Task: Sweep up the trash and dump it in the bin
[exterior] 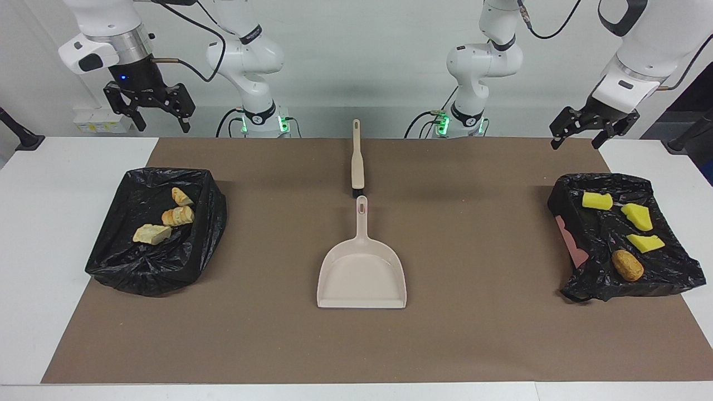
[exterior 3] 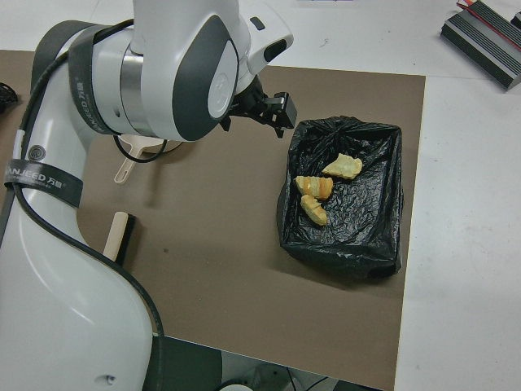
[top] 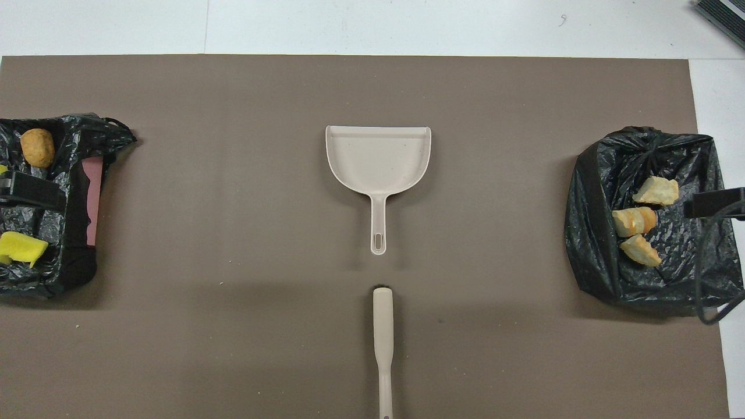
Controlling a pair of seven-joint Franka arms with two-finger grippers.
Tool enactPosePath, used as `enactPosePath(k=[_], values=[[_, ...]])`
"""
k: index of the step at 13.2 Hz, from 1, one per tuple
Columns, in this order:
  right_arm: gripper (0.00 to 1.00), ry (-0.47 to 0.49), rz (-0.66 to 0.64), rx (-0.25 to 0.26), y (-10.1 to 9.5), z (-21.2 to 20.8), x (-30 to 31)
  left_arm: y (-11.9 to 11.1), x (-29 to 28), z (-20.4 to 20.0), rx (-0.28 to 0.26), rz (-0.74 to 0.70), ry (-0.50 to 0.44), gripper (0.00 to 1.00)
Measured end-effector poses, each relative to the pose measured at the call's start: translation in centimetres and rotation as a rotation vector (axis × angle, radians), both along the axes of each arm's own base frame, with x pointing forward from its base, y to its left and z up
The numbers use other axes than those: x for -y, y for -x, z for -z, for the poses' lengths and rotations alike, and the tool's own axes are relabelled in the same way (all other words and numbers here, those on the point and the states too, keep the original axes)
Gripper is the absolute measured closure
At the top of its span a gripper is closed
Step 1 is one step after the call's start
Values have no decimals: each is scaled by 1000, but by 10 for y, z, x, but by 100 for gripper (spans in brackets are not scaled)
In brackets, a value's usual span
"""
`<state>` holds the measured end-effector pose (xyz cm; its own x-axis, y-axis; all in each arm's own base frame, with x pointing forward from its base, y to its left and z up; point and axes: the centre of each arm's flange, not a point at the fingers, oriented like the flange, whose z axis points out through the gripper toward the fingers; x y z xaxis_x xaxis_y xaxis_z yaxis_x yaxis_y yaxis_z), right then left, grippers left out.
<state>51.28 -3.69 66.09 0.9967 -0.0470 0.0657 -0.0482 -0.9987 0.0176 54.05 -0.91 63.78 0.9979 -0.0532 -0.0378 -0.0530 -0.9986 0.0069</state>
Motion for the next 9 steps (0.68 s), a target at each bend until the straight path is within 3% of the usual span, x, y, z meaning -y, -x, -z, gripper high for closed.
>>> enactPosePath(k=[7,9], values=[[0,0,0,0,0,0,0,1,-1,-2,6,0,0,0],[0,0,0,0,0,0,0,-3,-3,-5,40,-2,1,0]])
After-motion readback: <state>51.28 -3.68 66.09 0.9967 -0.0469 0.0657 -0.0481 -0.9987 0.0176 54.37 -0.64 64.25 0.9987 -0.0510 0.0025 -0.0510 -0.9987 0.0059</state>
